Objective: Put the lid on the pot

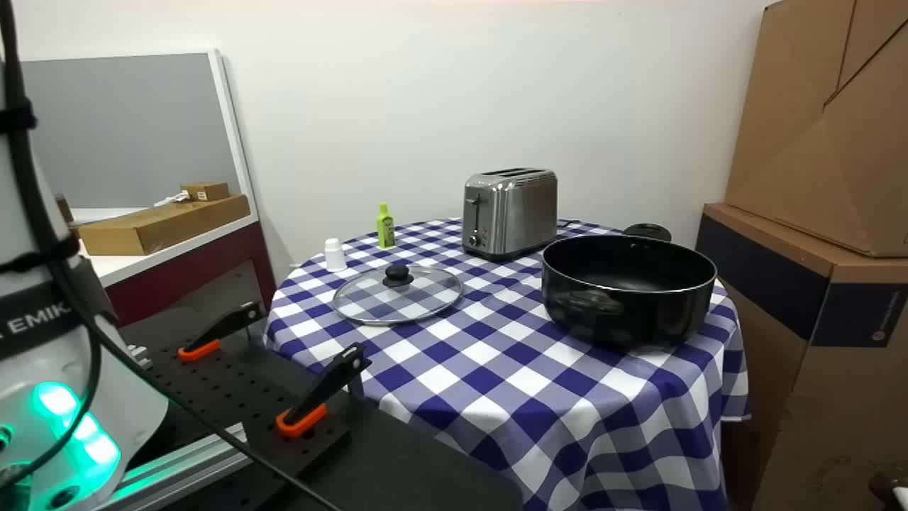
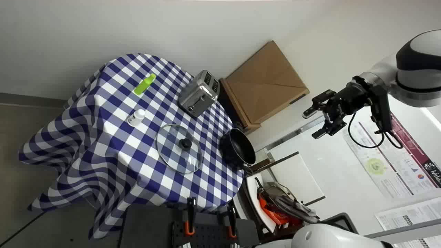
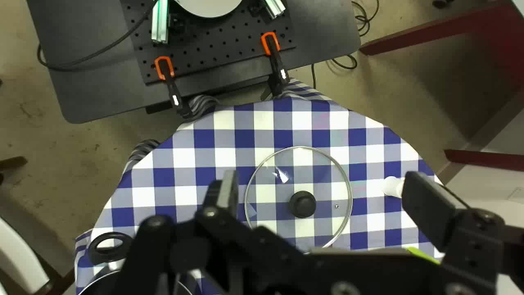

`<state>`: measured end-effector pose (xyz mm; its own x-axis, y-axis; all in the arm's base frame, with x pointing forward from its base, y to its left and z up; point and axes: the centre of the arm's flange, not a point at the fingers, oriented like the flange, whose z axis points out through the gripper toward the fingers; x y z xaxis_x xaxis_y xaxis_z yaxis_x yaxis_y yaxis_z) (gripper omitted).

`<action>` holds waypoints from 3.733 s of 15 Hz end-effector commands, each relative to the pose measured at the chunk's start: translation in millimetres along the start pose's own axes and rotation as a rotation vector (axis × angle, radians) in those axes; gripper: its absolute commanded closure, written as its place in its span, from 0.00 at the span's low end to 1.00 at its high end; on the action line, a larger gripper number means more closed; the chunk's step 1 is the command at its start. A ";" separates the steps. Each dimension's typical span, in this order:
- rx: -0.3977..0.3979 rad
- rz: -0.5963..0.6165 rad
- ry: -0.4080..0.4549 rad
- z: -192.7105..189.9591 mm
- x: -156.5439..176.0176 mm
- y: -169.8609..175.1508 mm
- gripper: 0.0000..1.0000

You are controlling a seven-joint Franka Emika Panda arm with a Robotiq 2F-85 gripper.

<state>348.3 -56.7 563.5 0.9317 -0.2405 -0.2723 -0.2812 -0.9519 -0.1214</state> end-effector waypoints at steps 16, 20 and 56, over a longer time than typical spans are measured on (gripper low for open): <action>-0.073 -0.103 0.173 160.3 93.2 -54.9 0.00; -0.066 -0.137 0.198 198.0 118.4 -64.3 0.00; -0.170 -0.294 0.161 398.1 215.6 -83.2 0.00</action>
<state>478.8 46.0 147.1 0.9945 0.0077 -0.1045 0.0056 -0.9998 -0.0200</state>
